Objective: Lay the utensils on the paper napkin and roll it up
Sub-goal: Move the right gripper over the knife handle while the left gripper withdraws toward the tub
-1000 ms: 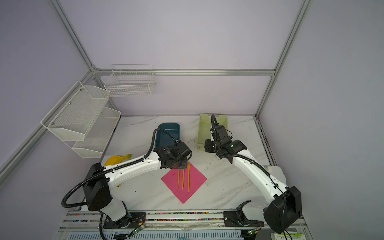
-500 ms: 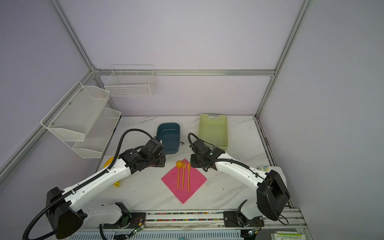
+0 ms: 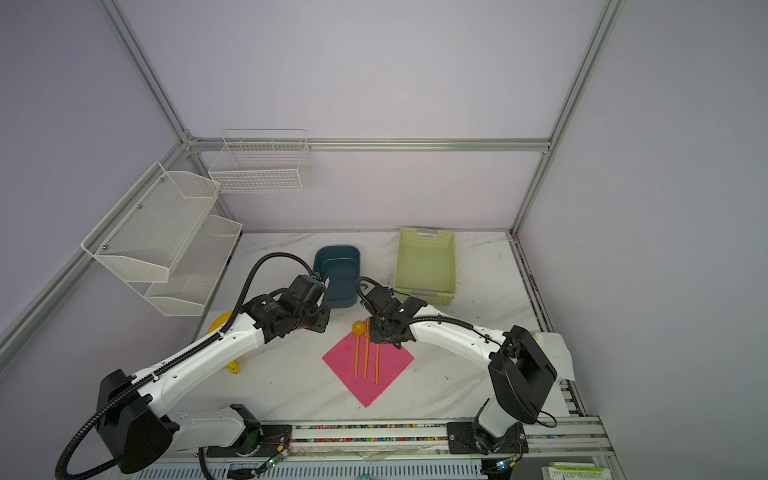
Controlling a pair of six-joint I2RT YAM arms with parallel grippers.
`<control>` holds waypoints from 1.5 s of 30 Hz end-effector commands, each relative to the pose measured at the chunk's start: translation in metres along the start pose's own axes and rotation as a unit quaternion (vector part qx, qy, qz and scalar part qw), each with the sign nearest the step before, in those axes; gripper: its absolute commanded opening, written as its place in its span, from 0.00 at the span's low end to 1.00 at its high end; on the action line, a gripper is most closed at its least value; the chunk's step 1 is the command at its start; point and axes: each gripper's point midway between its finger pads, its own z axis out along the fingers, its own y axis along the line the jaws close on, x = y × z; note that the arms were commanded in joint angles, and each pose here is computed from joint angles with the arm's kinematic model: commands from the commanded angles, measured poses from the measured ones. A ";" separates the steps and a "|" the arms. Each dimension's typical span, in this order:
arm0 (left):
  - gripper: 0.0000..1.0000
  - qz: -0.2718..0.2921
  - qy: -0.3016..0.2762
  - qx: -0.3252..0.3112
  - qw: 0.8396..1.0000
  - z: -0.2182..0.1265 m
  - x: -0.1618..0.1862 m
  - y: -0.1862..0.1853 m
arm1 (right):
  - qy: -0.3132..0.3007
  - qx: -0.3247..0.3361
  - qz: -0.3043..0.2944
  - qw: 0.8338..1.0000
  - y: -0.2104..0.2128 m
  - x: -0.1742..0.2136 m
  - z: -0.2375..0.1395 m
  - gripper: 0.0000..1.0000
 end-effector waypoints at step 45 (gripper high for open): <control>0.38 -0.117 -0.082 0.055 0.988 -0.004 -0.040 0.071 | 0.060 0.083 0.027 0.994 -0.002 0.046 0.069 0.17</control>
